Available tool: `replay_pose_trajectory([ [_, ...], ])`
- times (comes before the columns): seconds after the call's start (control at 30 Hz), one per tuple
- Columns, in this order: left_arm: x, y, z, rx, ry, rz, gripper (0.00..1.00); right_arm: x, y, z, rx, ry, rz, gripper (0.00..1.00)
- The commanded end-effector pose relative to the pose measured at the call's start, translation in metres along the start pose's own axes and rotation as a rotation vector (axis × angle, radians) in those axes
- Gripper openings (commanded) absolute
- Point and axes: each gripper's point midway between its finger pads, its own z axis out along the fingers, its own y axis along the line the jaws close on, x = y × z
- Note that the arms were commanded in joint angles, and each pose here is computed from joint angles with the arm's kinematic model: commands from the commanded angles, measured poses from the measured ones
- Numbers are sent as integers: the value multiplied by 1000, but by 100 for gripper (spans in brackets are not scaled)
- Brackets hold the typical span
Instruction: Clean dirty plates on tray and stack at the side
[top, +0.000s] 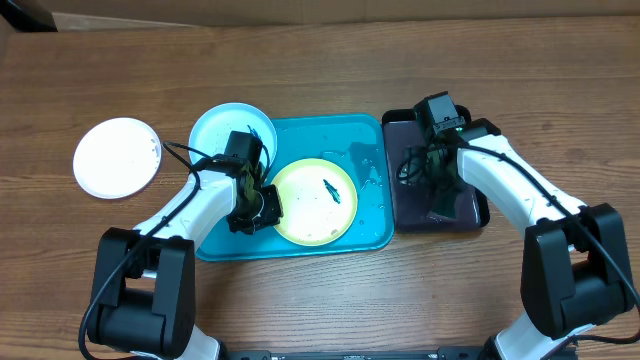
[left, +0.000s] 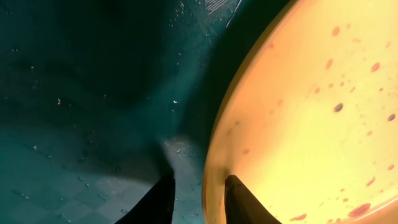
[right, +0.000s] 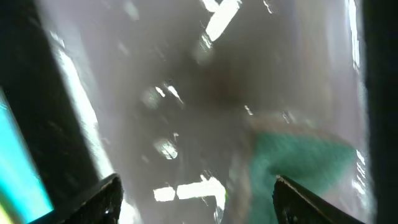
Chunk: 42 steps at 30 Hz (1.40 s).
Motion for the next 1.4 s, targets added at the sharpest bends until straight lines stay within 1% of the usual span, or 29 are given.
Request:
replay_pose_trajectory([
  [0.0,4,2,4,-1,19,12,29,-21,-10,-23,67,-69,38,79],
  [0.1,3,2,4,1,15,12,29,-26,-23,-31,134,-92,96,79],
  [0.2,3,2,4,1,16,12,29,-20,-29,-27,150,-70,133,75],
  [0.27,3,2,4,1,16,12,29,-11,-32,-16,156,-59,172,72],
  [0.53,3,2,4,1,17,12,30,2,-35,25,130,-104,200,73],
  [0.6,3,2,4,0,17,12,30,3,-35,31,122,-117,203,73],
  [0.63,3,2,4,0,18,12,30,4,-35,33,120,-119,203,71],
  [0.77,4,3,4,-2,23,11,30,3,-32,31,108,-115,192,40],
  [0.87,4,3,4,-2,23,11,31,1,-21,24,66,-89,149,26],
  [0.9,4,3,4,-2,23,11,31,0,-19,22,56,-85,137,25],
  [0.97,4,3,4,-2,22,11,31,-3,-14,18,36,-81,100,26],
  [1.0,4,3,4,-2,22,11,31,-4,-8,16,9,-76,55,34],
  [1.03,4,3,4,-2,22,11,31,-4,-1,15,-22,-68,11,49],
  [1.1,4,3,4,-2,22,11,31,-3,7,15,-67,-60,-52,61],
  [1.13,4,3,4,-2,22,11,31,-3,8,15,-70,-59,-59,66],
  [1.37,5,3,4,-2,23,11,32,5,2,15,-46,-25,-35,67],
])
